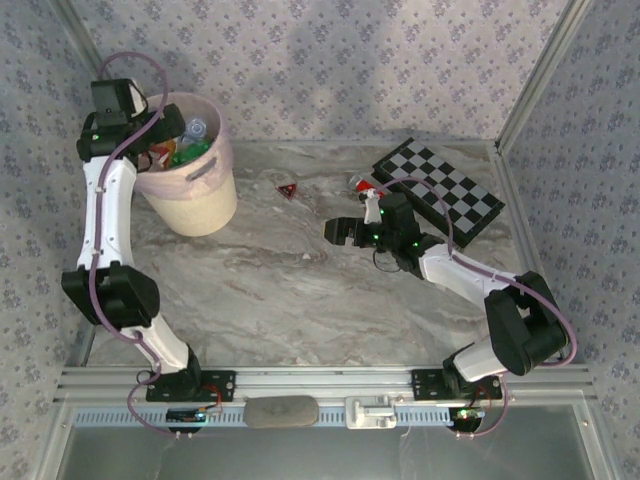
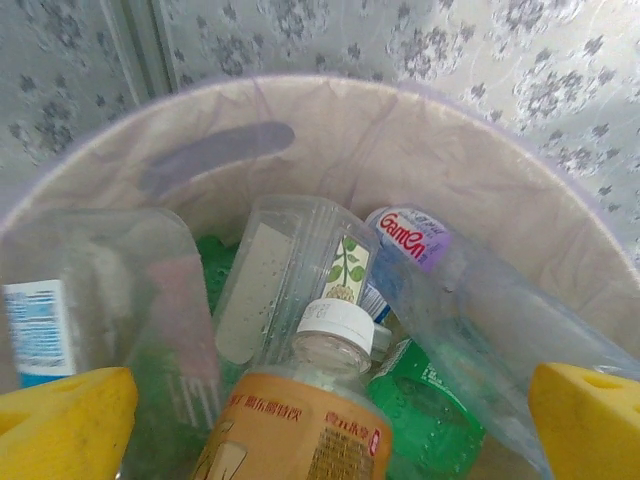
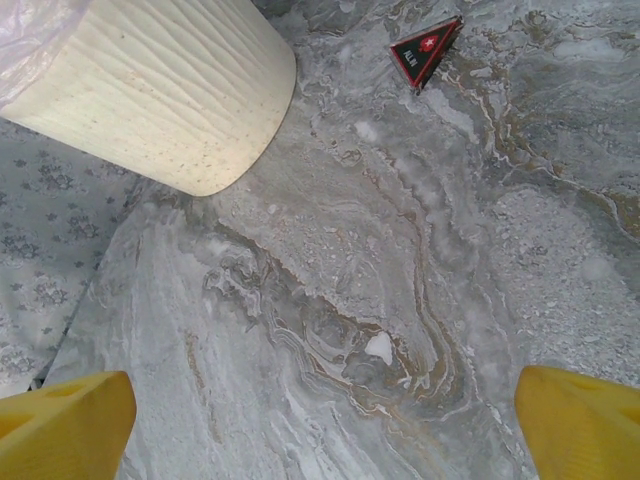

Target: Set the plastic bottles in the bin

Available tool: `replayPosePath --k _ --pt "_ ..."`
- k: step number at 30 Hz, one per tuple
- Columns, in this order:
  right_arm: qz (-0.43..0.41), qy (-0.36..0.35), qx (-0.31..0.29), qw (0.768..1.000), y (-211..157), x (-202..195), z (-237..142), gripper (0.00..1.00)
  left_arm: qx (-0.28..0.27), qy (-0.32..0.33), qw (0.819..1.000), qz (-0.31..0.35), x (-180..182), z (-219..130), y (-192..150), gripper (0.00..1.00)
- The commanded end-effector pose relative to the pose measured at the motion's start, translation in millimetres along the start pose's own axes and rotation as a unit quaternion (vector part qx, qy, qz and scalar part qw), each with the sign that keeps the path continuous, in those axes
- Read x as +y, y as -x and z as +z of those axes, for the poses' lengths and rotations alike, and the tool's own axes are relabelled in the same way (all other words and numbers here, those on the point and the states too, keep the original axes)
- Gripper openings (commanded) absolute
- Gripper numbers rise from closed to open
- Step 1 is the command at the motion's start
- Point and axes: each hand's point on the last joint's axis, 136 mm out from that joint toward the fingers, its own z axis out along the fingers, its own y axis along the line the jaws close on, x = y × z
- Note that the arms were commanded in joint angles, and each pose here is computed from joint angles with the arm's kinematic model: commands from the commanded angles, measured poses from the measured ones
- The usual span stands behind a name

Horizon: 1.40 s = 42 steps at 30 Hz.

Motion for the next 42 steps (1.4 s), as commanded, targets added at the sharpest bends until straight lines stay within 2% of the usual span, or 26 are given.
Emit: replayPosePath --k 1,5,9,14,17,23,26,28,31,35,42 --pt "-0.01 -0.024 -0.008 1.0 8.7 -6.9 -5.1 0.99 -0.066 -0.006 0.998 0.004 -2.8 -49.6 27.3 1.0" --pt "-0.008 -0.074 -0.017 0.997 18.7 -29.9 -17.5 0.99 -0.105 -0.031 0.994 -0.01 -7.6 -76.8 28.7 1.0" --pt "-0.029 -0.156 -0.029 0.987 31.2 -64.8 -40.1 0.99 -0.123 -0.088 0.988 -0.022 -19.5 -94.1 5.9 1.0" --pt "-0.078 -0.293 -0.035 0.952 47.2 -118.4 -74.8 0.99 -0.112 -0.123 0.986 -0.015 -32.5 -95.2 -56.6 1.0" --pt "-0.089 -0.337 -0.055 0.935 53.6 -144.5 -88.6 0.99 -0.105 -0.122 0.987 -0.005 -34.9 -84.2 -106.7 1.0" --pt "-0.143 -0.399 -0.113 0.899 60.7 -186.2 -109.6 0.99 -0.083 -0.062 0.994 -0.024 -9.9 -53.6 -192.8 1.0" --pt "-0.143 -0.419 -0.107 0.89 56.4 -202.1 -116.4 0.99 -0.072 0.013 0.997 -0.009 18.0 -38.9 -219.4 1.0" --pt "-0.147 -0.43 -0.114 0.883 60.5 -212.2 -122.6 0.99 -0.065 0.074 0.995 0.019 36.7 -31.4 -231.6 1.0" --pt "-0.142 -0.439 -0.096 0.882 57.0 -226.4 -127.1 0.99 -0.061 0.11 0.99 0.058 46.7 -21.3 -242.5 1.0" --pt "-0.158 -0.446 -0.098 0.876 46.8 -247.7 -129.5 0.99 -0.075 0.139 0.984 0.084 55.8 -4.6 -252.2 1.0" --pt "-0.133 -0.407 -0.156 0.89 33.1 -263.6 -137.7 0.99 -0.097 0.141 0.975 0.139 52.5 31.6 -262.2 1.0"
